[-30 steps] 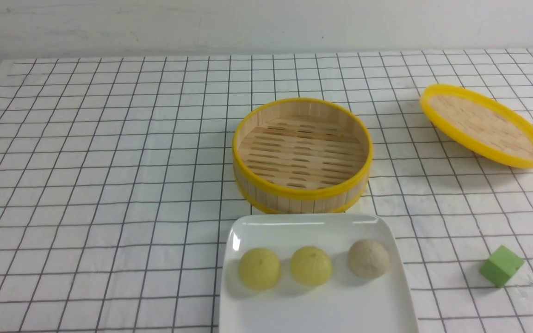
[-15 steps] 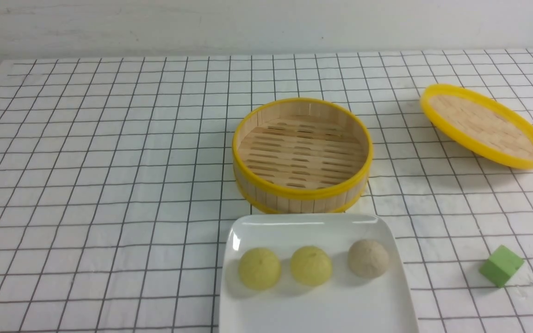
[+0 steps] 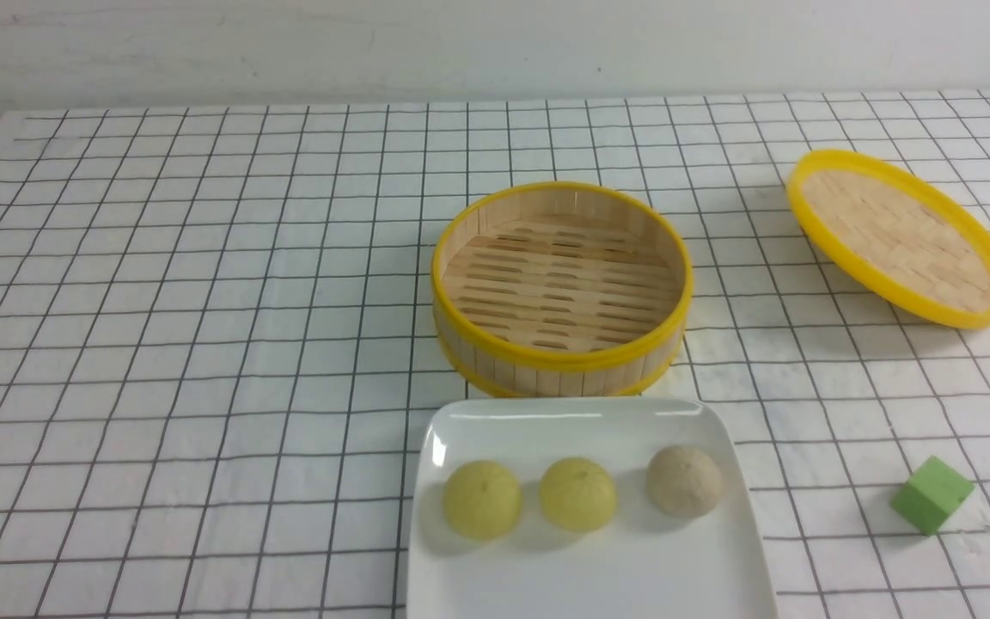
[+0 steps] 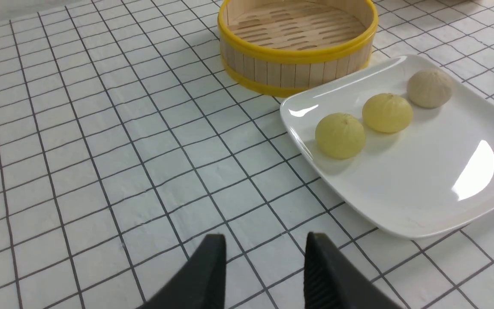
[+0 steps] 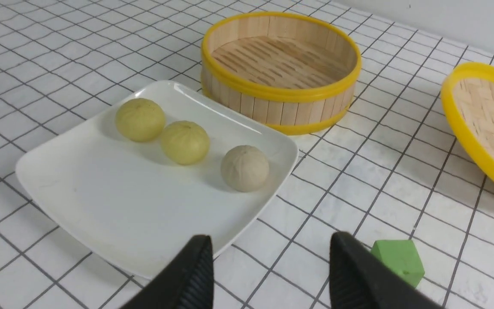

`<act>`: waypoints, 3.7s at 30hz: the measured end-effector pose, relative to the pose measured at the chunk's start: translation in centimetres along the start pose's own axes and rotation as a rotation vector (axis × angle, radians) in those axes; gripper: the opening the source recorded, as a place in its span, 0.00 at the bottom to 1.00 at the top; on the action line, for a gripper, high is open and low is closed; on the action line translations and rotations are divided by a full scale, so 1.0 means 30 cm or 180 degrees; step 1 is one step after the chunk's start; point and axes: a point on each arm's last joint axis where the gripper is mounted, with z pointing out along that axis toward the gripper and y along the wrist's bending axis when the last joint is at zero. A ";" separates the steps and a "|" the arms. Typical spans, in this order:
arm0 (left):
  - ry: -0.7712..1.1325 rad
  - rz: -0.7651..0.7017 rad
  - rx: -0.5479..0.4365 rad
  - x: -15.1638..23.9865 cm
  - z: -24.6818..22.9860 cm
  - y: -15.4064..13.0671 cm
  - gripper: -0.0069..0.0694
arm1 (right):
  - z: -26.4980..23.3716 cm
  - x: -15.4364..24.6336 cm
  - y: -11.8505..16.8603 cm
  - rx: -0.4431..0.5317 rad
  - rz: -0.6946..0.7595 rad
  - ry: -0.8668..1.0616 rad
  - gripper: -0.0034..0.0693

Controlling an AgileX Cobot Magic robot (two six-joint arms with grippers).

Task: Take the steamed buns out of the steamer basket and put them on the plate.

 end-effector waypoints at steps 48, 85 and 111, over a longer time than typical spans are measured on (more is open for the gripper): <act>-0.0593 -0.0080 0.0080 -0.048 0.010 -0.008 0.46 | 0.045 0.018 -0.015 0.0132 -0.0032 -0.0194 0.57; -0.0305 -0.0538 -0.1726 0.286 0.299 0.057 0.46 | 0.045 0.018 -0.015 0.0133 -0.0032 -0.0197 0.57; -0.0119 -0.0630 -0.1728 0.315 0.300 0.053 0.46 | 0.045 0.018 -0.015 0.0133 -0.0033 -0.0197 0.57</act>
